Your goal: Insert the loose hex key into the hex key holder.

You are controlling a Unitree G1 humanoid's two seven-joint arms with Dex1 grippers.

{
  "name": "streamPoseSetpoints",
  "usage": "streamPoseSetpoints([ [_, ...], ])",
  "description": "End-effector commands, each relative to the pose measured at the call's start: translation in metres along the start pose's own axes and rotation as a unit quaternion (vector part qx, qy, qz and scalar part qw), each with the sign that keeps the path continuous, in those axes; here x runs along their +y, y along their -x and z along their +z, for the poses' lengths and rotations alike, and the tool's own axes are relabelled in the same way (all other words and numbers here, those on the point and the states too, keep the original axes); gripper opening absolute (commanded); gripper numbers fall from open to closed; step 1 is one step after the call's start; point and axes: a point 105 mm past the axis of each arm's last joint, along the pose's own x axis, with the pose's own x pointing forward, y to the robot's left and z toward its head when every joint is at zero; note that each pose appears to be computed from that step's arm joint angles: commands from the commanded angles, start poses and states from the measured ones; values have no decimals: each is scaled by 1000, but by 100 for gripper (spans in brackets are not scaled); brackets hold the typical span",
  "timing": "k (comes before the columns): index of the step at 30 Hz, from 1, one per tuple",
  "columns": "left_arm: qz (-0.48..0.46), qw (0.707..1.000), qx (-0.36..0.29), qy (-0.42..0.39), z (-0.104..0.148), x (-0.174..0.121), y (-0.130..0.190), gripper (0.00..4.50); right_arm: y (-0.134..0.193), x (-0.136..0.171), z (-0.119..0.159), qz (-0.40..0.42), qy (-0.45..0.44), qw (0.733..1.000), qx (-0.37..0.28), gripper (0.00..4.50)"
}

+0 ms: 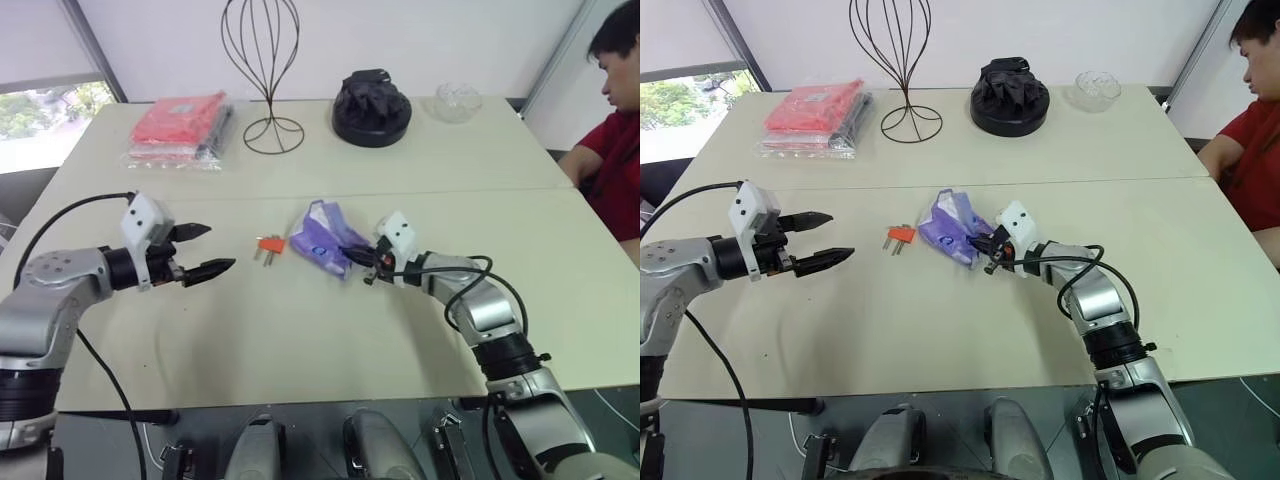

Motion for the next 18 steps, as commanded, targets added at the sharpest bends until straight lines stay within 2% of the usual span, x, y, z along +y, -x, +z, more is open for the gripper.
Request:
streamPoseSetpoints([
  [1, 5, 1000, -15, -18, 10, 0, 2, 450, 3, -3, 18, -2, 15, 1000, -27, 8],
  [4, 6, 1000, -16, -19, 10, 1, 0, 450, 11, -12, 33, -21, 22, 998, -49, 8],
  [7, 8, 1000, -18, -22, 11, 3, -2, 450, 47, -59, 81, -131, 48, 984, -111, 8],
  [10, 8, 1000, -20, -21, 11, 3, -4, 450, 83, -93, 101, -222, 76, 964, -124, 8],
  [13, 3, 1000, -23, -18, 9, 1, -8, 450, 121, -119, 108, -305, 111, 940, -106, 8],
  [15, 1, 1000, -24, -17, 9, 0, -10, 450, 136, -128, 107, -340, 117, 928, -93, 8],
  [18, -3, 1000, -27, -15, 8, -1, -13, 450, 159, -147, 92, -423, 133, 896, -31, 8],
])
